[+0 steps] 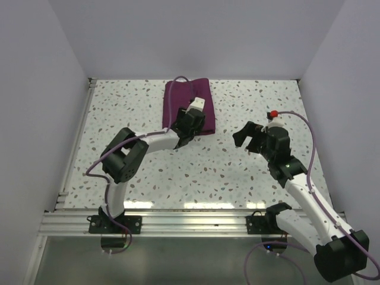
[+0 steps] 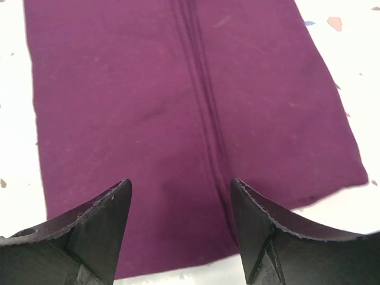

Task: Open and lay out the surgical kit
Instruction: Open the surgical kit at the center of the board.

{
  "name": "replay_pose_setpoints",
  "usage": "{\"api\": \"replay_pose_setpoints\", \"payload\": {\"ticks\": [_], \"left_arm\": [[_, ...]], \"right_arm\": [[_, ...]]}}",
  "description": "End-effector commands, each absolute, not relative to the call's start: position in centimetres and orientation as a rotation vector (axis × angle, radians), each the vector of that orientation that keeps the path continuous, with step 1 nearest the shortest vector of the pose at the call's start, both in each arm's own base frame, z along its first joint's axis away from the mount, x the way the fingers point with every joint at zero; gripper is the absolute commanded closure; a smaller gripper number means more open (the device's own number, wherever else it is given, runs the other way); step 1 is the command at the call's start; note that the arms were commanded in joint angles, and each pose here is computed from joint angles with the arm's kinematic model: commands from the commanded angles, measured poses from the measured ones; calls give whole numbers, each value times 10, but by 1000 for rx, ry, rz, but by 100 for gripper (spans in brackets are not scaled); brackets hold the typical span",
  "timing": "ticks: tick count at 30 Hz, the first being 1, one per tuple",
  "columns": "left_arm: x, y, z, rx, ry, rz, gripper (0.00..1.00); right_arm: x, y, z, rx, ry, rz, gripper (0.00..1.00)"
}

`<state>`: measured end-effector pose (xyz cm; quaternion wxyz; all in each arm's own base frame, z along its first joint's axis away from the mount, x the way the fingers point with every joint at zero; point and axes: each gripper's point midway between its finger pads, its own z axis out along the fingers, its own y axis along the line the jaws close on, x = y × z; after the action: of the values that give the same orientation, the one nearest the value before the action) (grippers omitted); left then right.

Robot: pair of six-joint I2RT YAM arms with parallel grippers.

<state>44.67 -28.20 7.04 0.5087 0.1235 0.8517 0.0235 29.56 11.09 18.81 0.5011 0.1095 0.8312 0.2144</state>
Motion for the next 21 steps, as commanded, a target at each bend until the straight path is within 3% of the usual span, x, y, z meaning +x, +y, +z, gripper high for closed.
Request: {"api": "replay_pose_setpoints", "payload": {"ticks": [1, 21], "left_arm": [[470, -278, 100, 182, 1976, 75, 29], [471, -296, 27, 244, 2131, 72, 31]], "right_arm": [[296, 116, 195, 232, 1997, 536, 4], [300, 116, 182, 255, 2035, 526, 4]]}}
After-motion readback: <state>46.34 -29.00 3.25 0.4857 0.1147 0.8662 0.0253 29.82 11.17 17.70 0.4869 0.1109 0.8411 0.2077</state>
